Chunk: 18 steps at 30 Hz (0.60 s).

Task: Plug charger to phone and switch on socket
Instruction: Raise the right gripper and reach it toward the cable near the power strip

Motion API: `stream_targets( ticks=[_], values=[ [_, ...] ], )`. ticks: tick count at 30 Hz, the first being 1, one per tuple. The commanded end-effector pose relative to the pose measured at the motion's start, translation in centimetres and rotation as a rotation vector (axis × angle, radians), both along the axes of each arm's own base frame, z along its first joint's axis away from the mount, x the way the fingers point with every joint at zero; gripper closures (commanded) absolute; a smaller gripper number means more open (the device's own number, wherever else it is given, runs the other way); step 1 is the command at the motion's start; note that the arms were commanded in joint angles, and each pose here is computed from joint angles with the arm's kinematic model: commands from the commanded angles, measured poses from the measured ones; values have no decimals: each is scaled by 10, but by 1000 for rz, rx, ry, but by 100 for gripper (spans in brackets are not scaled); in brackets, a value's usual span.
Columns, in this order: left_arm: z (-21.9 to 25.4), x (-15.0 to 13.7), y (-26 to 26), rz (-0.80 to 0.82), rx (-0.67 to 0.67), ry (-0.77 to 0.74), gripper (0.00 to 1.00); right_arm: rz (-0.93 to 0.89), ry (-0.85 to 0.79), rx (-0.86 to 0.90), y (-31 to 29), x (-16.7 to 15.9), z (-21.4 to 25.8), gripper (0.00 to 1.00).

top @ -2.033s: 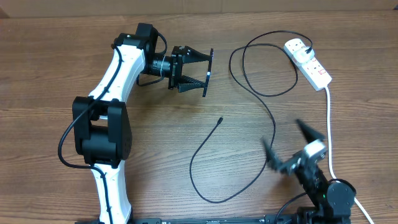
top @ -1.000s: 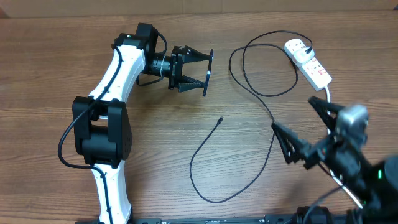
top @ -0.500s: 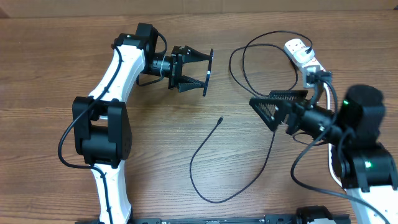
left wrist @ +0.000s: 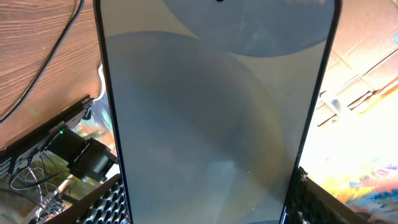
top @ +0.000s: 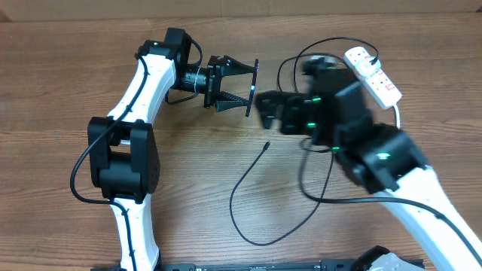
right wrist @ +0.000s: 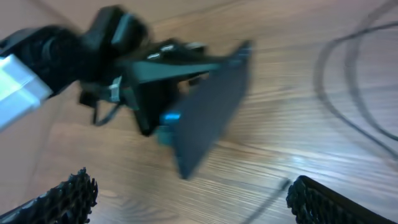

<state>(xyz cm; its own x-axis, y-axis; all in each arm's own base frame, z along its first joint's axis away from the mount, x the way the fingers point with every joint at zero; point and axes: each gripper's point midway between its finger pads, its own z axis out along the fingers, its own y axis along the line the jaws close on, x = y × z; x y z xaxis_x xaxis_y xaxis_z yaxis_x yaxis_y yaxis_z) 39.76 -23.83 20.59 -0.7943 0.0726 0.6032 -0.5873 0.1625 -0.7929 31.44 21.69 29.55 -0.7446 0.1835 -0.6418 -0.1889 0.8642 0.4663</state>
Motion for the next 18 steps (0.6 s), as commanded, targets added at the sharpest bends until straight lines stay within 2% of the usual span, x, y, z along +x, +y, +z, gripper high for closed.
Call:
stream_targets(
  ticks=[1,7,12,18],
  values=[
    [8,5,2,8,-2,-9,37,8,-55,-15,24,8,5,0],
    [-9,7,4,21,101,12,36,-183,48,-133,10,23,-43,0],
    [-22,8,5,31,182,20,36,-209,87,-171,12,29,-64,0],
    [-41,18,10,61,293,-6,36,-240,104,-134,14,31,-66,0]
  ],
)
